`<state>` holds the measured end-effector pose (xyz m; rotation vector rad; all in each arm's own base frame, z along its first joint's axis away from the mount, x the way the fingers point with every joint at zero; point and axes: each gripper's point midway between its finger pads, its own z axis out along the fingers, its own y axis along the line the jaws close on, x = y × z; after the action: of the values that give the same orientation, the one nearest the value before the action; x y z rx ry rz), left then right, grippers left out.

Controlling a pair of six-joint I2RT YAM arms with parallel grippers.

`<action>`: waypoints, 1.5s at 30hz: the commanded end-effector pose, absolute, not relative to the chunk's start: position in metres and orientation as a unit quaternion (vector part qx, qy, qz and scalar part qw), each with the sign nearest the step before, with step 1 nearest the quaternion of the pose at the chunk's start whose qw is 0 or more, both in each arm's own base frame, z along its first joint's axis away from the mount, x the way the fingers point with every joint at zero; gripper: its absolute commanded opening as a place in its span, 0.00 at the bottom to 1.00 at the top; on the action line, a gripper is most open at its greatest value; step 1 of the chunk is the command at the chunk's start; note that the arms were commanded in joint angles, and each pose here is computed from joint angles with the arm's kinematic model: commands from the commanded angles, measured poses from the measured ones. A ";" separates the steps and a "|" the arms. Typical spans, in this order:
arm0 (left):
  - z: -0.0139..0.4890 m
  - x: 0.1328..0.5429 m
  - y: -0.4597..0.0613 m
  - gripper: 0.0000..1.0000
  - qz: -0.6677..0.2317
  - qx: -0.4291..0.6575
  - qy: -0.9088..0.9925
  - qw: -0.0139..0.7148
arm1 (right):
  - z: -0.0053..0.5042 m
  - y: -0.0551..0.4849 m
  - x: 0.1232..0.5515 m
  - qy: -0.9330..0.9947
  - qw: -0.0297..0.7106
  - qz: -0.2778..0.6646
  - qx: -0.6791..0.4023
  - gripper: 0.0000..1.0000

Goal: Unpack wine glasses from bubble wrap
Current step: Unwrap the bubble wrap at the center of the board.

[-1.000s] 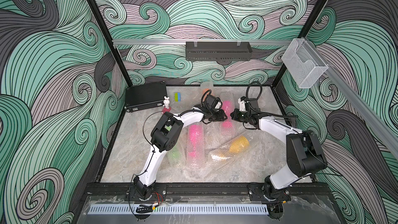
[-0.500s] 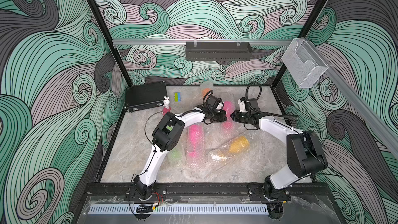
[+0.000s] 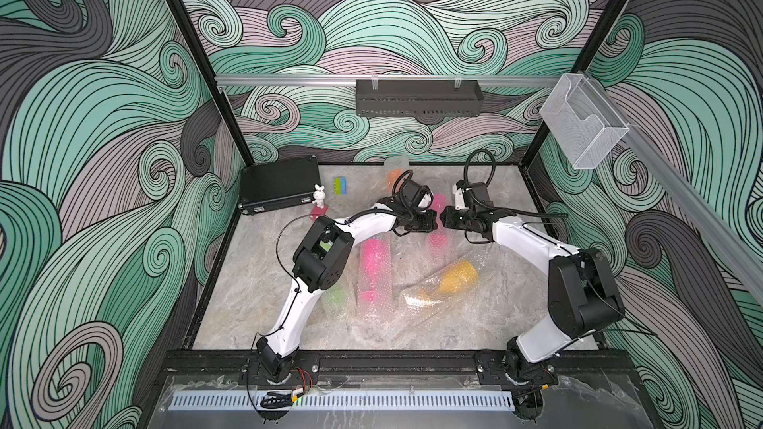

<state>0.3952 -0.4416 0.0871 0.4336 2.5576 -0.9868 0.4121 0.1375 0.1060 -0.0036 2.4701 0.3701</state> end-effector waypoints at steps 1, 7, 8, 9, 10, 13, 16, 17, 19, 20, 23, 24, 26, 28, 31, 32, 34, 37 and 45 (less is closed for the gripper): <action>0.119 0.393 -0.443 0.00 -0.353 0.168 0.898 0.202 | 0.097 0.128 0.417 0.946 0.308 0.101 -0.004 0.36; 0.122 0.392 -0.443 0.00 -0.353 0.171 0.897 0.205 | 0.087 0.122 0.420 0.950 0.301 0.079 0.002 0.36; 0.123 0.392 -0.443 0.00 -0.353 0.172 0.896 0.206 | 0.085 0.120 0.420 0.951 0.299 0.073 0.002 0.36; 0.123 0.392 -0.442 0.00 -0.352 0.172 0.896 0.206 | 0.085 0.118 0.421 0.952 0.299 0.067 0.002 0.35; 0.124 0.392 -0.442 0.00 -0.353 0.173 0.896 0.207 | 0.084 0.117 0.421 0.953 0.297 0.063 0.002 0.35; 0.126 0.391 -0.443 0.00 -0.356 0.174 0.895 0.207 | 0.082 0.113 0.424 0.953 0.298 0.051 0.007 0.35; 0.127 0.390 -0.444 0.00 -0.358 0.173 0.894 0.205 | 0.084 0.114 0.429 0.951 0.305 0.051 0.011 0.35; 0.126 0.391 -0.443 0.00 -0.358 0.173 0.894 0.205 | 0.084 0.115 0.431 0.950 0.306 0.054 0.012 0.36; 0.126 0.390 -0.445 0.00 -0.361 0.173 0.894 0.203 | 0.085 0.119 0.435 0.950 0.306 0.064 0.014 0.36; 0.126 0.389 -0.446 0.00 -0.362 0.174 0.893 0.203 | 0.085 0.121 0.437 0.949 0.307 0.068 0.015 0.36; 0.126 0.387 -0.448 0.00 -0.364 0.176 0.892 0.201 | 0.083 0.126 0.442 0.948 0.309 0.081 0.019 0.36; 0.124 0.387 -0.448 0.00 -0.363 0.177 0.893 0.200 | 0.083 0.128 0.443 0.947 0.309 0.086 0.020 0.36; 0.123 0.385 -0.449 0.00 -0.362 0.179 0.893 0.199 | 0.083 0.130 0.445 0.946 0.311 0.093 0.023 0.36; 0.120 0.385 -0.448 0.00 -0.361 0.179 0.894 0.197 | 0.086 0.132 0.447 0.944 0.315 0.097 0.024 0.36; 0.116 0.383 -0.448 0.00 -0.359 0.181 0.895 0.193 | 0.092 0.132 0.451 0.942 0.320 0.098 0.024 0.36; 0.115 0.382 -0.448 0.00 -0.358 0.183 0.895 0.191 | 0.093 0.133 0.452 0.941 0.322 0.098 0.024 0.36; 0.113 0.381 -0.448 0.00 -0.357 0.184 0.896 0.190 | 0.096 0.135 0.455 0.940 0.324 0.104 0.023 0.36; 0.111 0.379 -0.448 0.00 -0.356 0.189 0.896 0.188 | 0.099 0.137 0.459 0.939 0.326 0.107 0.026 0.36; 0.109 0.375 -0.447 0.00 -0.356 0.199 0.893 0.189 | 0.099 0.144 0.467 0.935 0.328 0.132 0.036 0.37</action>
<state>0.3899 -0.4422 0.0916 0.4935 2.5387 -0.9706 0.4521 0.1372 0.0851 0.0689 2.5064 0.2891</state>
